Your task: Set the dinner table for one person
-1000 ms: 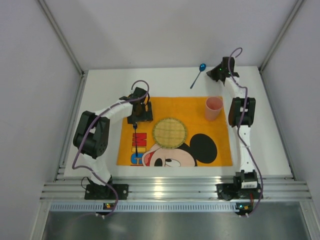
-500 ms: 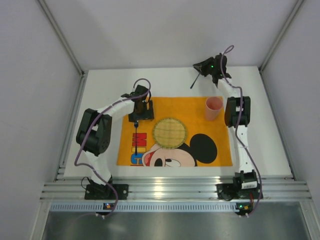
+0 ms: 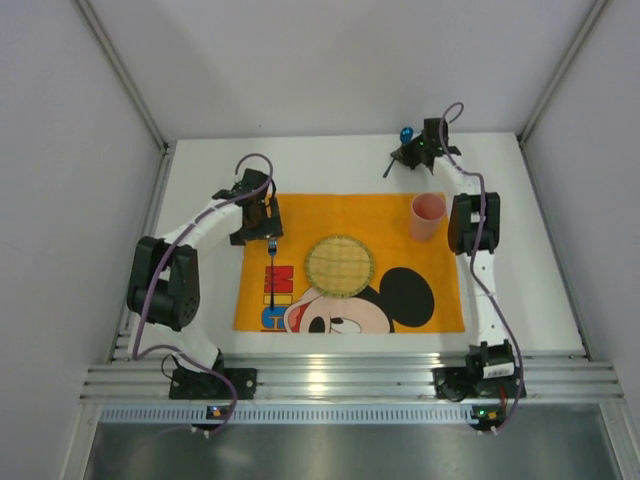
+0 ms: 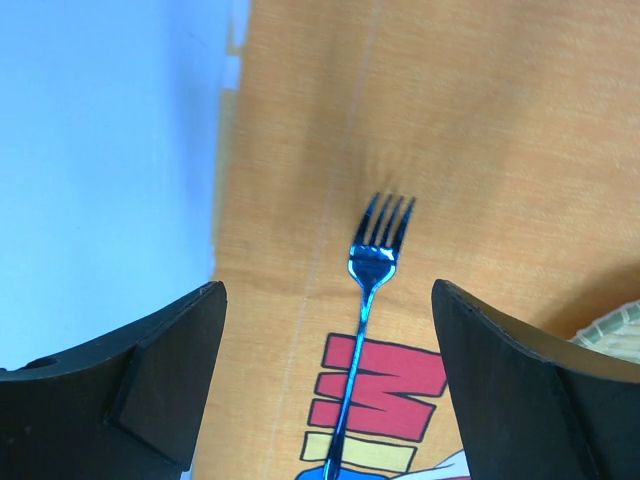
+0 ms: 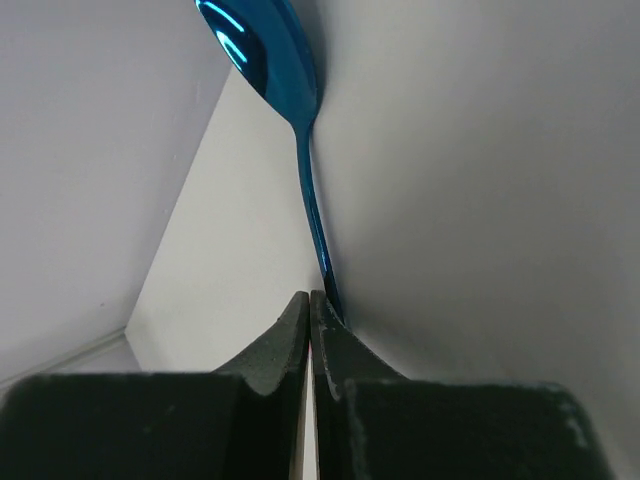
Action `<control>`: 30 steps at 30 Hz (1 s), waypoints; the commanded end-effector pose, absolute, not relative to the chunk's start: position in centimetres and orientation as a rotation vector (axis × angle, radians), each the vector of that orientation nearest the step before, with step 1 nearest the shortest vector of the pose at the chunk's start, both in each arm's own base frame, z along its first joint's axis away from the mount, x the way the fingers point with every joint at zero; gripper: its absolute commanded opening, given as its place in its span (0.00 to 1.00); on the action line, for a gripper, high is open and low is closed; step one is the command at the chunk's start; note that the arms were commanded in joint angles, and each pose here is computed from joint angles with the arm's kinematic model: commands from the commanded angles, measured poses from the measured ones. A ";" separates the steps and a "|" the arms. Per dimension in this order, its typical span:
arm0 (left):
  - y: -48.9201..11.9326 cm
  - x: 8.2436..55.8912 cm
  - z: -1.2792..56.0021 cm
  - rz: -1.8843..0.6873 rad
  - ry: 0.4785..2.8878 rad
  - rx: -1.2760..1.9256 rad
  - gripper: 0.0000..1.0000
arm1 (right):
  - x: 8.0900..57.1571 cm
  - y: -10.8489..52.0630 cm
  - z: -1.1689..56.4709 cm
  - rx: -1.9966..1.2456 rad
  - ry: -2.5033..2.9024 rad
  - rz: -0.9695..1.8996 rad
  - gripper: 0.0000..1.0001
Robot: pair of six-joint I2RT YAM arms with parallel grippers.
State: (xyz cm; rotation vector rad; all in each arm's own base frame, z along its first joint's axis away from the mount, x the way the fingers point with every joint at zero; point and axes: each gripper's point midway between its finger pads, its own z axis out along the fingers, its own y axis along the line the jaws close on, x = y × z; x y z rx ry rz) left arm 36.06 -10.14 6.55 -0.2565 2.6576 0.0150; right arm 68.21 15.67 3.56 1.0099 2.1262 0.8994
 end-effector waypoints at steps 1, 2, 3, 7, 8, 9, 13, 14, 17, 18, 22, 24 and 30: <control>-9.0 36.2 7.5 0.027 2.623 -0.287 0.89 | 67.5 9.3 3.8 1.120 2.133 0.714 0.00; -9.0 36.3 7.5 0.024 2.621 -0.284 0.89 | 67.0 8.6 3.4 1.143 2.148 0.696 0.00; -9.3 36.5 7.3 0.010 2.628 -0.276 0.89 | 66.8 6.9 3.1 1.177 2.145 0.673 0.00; -10.1 37.1 7.0 -0.032 2.639 -0.250 0.88 | 64.7 1.7 4.1 1.213 2.161 0.556 0.00; -10.3 37.2 7.0 -0.044 2.639 -0.246 0.88 | 63.3 0.8 2.7 1.234 2.199 0.503 0.00; -10.4 37.3 6.7 -0.051 2.643 -0.244 0.88 | 62.4 -0.4 2.5 1.229 2.216 0.470 0.00; -11.4 37.6 6.2 -0.113 2.650 -0.226 0.88 | 58.0 -3.2 1.1 1.283 2.275 0.426 0.00; -11.6 37.8 6.2 -0.124 2.646 -0.224 0.87 | 56.4 -3.6 0.6 1.288 2.306 0.408 0.00; -11.9 38.1 5.9 -0.145 2.650 -0.217 0.87 | 56.3 -3.2 2.5 1.144 2.315 0.527 0.00; -12.1 38.2 5.8 -0.151 2.649 -0.216 0.87 | 57.0 -2.2 3.6 1.056 2.310 0.612 0.00; -12.7 38.4 5.6 -0.181 2.653 -0.210 0.87 | 59.9 3.4 12.1 0.612 2.233 0.948 0.51; -13.2 38.7 5.4 -0.195 2.654 -0.207 0.87 | 60.3 4.3 15.4 0.496 2.187 0.947 0.98; -14.2 39.3 5.2 -0.224 2.673 -0.192 0.86 | 63.5 1.3 16.8 0.505 2.105 0.769 1.00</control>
